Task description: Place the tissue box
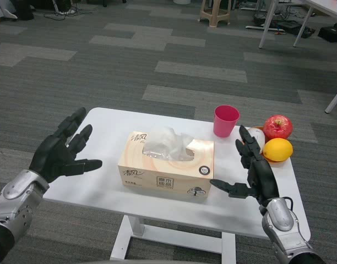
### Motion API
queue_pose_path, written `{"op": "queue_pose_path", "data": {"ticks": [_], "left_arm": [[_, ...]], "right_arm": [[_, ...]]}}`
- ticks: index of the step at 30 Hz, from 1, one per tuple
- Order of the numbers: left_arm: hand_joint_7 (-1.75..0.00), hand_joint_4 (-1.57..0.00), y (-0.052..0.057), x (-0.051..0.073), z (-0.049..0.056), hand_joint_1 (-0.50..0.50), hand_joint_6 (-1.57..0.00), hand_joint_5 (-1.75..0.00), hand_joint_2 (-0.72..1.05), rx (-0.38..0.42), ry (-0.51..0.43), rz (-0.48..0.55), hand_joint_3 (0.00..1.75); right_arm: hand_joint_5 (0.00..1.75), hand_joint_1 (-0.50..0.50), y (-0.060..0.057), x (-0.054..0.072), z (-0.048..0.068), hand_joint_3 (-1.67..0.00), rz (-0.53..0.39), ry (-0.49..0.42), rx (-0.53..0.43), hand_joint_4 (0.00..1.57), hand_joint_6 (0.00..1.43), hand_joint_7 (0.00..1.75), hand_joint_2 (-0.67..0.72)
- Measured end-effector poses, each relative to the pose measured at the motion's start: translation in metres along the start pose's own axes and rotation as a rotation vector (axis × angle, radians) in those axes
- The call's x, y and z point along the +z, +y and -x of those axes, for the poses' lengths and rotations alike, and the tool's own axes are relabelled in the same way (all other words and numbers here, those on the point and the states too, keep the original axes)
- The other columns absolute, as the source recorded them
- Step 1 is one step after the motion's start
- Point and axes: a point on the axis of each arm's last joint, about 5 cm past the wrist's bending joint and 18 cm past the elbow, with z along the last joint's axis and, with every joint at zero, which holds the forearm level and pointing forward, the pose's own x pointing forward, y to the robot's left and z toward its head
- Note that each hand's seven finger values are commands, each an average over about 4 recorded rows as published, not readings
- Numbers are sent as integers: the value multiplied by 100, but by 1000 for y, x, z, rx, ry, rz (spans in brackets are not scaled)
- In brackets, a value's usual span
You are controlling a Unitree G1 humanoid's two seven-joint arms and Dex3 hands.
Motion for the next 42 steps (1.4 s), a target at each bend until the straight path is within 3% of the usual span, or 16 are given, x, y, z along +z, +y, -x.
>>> {"op": "queue_pose_path", "data": {"ticks": [4, 9, 17, 22, 34, 38, 42], "left_arm": [[0, 0, 2, 11, -2, 50, 0, 0, 105, 8, -72, -3, 9], [0, 0, -5, 22, -8, 50, 0, 0, 105, -28, -145, -3, 9], [0, 0, -24, 32, -18, 50, 0, 0, 105, -108, -242, 34, 9], [-3, 0, -32, 40, -23, 50, 0, 0, 105, -147, -297, 44, 9], [0, 0, -41, 55, -34, 50, 0, 0, 105, -203, -376, 43, 9], [0, 0, -42, 57, -37, 50, 0, 0, 105, -210, -385, 43, 9], [0, 0, -42, 60, -39, 50, 0, 0, 105, -208, -397, 48, 9]], "right_arm": [[10, -25, -1, 9, -3, -48, -3, -59, 4, 0, 0, 7, -41], [7, -25, 3, 21, -9, -48, -22, -136, -2, 0, 0, 7, -38], [10, -25, 25, 39, -20, -48, -93, -240, -35, 0, 0, 7, -41], [10, -25, 36, 48, -26, -48, -133, -290, -48, 0, 0, 7, -35], [10, -29, 57, 57, -33, -48, -238, -383, -77, 0, 0, 7, -29], [5, -29, 60, 56, -33, -48, -249, -391, -85, 0, 0, 7, -35], [0, -29, 60, 56, -33, -44, -251, -393, -91, 0, 0, 7, -29]]}}
